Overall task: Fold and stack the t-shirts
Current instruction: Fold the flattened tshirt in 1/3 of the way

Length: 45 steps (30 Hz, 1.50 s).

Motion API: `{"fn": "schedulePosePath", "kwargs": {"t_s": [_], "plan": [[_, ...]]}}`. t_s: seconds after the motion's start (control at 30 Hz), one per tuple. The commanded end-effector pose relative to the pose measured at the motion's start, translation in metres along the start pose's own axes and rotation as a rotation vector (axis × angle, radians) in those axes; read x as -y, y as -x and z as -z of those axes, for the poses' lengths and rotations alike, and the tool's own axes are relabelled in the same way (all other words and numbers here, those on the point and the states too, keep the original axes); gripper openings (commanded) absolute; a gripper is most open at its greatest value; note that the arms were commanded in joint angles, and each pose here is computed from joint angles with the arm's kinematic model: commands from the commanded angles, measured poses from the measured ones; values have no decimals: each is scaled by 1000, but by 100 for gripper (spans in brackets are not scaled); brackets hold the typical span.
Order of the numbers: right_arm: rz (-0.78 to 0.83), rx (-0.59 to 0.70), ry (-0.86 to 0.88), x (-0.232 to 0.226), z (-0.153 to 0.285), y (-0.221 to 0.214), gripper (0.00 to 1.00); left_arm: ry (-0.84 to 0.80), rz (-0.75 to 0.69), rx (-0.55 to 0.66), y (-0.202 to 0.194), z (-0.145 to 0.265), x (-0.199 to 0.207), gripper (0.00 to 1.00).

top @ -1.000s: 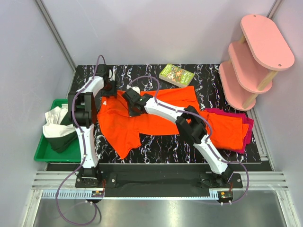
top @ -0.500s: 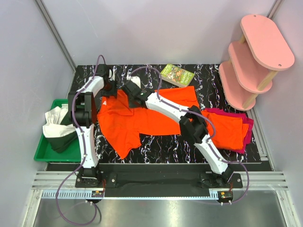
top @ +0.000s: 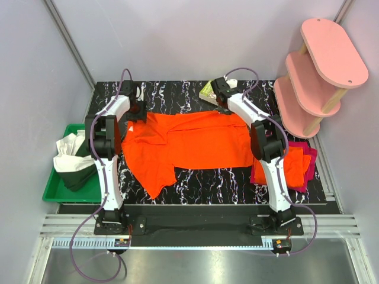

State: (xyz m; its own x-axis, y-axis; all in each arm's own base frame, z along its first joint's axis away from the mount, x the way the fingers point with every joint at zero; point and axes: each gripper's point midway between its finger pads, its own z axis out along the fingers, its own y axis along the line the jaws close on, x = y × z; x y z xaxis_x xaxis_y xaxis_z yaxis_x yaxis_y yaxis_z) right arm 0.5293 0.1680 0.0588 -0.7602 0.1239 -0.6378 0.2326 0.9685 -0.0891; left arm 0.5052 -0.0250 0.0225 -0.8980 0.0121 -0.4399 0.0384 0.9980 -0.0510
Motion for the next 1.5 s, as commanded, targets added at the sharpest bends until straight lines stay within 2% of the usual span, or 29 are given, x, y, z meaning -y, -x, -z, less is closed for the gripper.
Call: {"fn": "schedulePosePath", "kwargs": {"t_s": [0.0, 0.27, 0.53, 0.97, 1.07, 1.1, 1.17, 1.2, 1.27, 1.4, 1.47], "plan": [[103, 2, -2, -21, 5, -17, 4, 13, -6, 26, 11, 13, -3, 55], [77, -71, 17, -20, -21, -33, 5, 44, -33, 16, 12, 12, -10, 55], [5, -159, 8, 7, -35, -36, 6, 48, -31, 7, 14, 12, -11, 55], [-1, -257, -13, 22, -37, -65, 5, 77, -16, 23, 36, 7, -20, 56], [-2, -218, 17, 18, -31, -54, 4, 62, -8, 61, 42, 22, -17, 53], [-31, -137, 64, 10, -18, -28, 4, 29, -7, 93, 47, 31, -11, 53], [-57, -71, 113, 1, -1, -10, 8, -2, -14, 191, 58, 62, -4, 54], [-88, -22, 146, -3, 15, 9, 14, -25, -18, 216, 60, 72, 1, 54], [-100, 19, 198, -15, 35, 28, 18, -30, -23, 249, 62, 89, 4, 54], [-43, 59, 270, -46, 79, 35, 22, -27, -34, 226, 31, 109, 4, 55], [-21, 71, 280, -52, 95, 32, 22, -15, -44, 169, 3, 100, 1, 55]]}}
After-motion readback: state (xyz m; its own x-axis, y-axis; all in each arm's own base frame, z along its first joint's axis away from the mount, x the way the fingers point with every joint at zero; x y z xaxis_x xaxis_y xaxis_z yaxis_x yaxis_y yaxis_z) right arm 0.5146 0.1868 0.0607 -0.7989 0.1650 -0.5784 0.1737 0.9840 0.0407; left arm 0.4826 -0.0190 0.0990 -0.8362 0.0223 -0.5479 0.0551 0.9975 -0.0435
